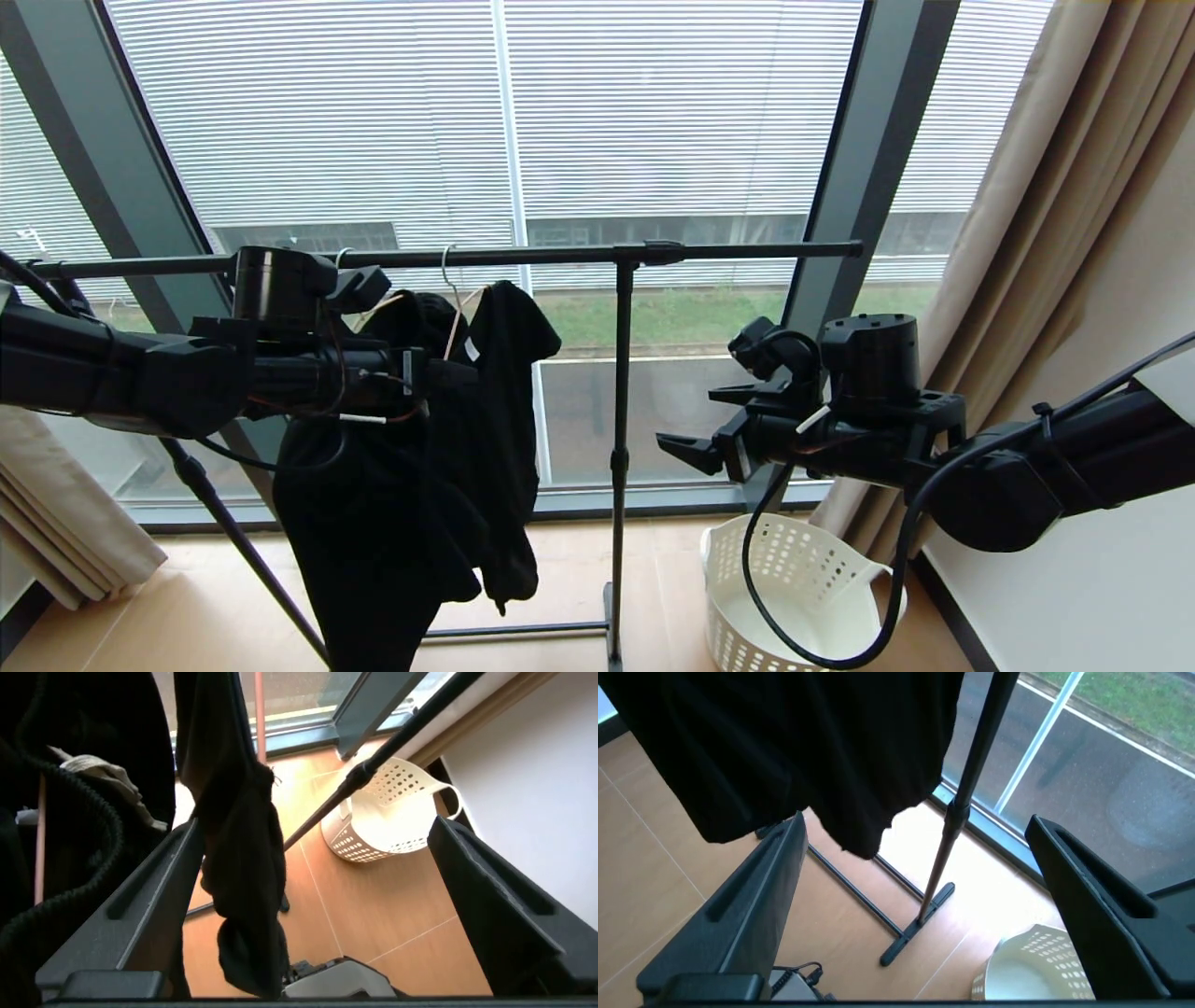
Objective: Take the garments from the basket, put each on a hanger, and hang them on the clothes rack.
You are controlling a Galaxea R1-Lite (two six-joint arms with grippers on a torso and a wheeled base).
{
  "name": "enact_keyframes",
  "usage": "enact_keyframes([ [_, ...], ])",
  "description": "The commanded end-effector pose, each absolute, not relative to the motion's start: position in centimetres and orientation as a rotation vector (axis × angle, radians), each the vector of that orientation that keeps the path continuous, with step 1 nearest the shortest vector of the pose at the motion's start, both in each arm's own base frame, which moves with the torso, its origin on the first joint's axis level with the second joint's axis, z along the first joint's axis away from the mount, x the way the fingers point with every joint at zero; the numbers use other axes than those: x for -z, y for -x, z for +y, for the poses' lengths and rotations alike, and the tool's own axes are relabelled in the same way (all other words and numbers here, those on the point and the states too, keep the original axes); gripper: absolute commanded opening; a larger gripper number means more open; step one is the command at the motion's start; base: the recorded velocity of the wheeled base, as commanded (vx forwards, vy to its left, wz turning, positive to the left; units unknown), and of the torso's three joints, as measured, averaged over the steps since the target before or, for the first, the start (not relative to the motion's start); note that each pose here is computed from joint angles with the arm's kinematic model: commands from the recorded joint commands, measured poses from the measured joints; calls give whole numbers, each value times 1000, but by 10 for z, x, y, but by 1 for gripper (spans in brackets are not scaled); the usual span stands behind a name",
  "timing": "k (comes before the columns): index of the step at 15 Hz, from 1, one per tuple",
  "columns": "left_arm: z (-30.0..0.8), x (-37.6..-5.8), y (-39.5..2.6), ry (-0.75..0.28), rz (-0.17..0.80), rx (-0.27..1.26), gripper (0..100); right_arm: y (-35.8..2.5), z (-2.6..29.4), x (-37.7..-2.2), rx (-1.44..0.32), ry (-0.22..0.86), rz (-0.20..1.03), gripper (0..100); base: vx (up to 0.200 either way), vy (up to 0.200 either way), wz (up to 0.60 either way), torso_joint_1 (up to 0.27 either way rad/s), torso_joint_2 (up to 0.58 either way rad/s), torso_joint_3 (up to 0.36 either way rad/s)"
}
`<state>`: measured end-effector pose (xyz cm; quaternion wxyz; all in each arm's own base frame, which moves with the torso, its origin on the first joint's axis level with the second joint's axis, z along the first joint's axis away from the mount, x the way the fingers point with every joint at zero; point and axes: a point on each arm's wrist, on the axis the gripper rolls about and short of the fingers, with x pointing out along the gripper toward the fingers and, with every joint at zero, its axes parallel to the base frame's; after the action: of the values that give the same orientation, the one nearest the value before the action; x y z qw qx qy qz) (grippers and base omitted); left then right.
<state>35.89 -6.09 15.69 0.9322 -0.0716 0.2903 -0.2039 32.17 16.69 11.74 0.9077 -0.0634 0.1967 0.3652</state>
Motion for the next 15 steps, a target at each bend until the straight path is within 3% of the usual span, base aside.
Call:
enact_keyframes([
  [1, -59, -165, -349, 144, 581, 421, 100, -321, 167, -121, -755, 129, 394, 100, 0, 0, 0, 0, 0, 0],
  [3, -58, -173, -333, 140, 570, 425, 100, -312, 162, -138, -753, 126, 350, 100, 0, 0, 0, 0, 0, 0],
  [6, -53, -173, -294, 141, 598, 421, 100, -279, 142, -161, -596, 148, 307, 100, 0, 0, 0, 0, 0, 0],
  [9, -49, -173, -274, 132, 603, 421, 100, -257, 129, -151, -527, 171, 357, 100, 0, 0, 0, 0, 0, 0],
  [15, -36, -140, -200, 63, 706, 380, 100, -165, 82, -108, -372, 231, 442, 100, 0, 0, 0, 0, 0, 0],
])
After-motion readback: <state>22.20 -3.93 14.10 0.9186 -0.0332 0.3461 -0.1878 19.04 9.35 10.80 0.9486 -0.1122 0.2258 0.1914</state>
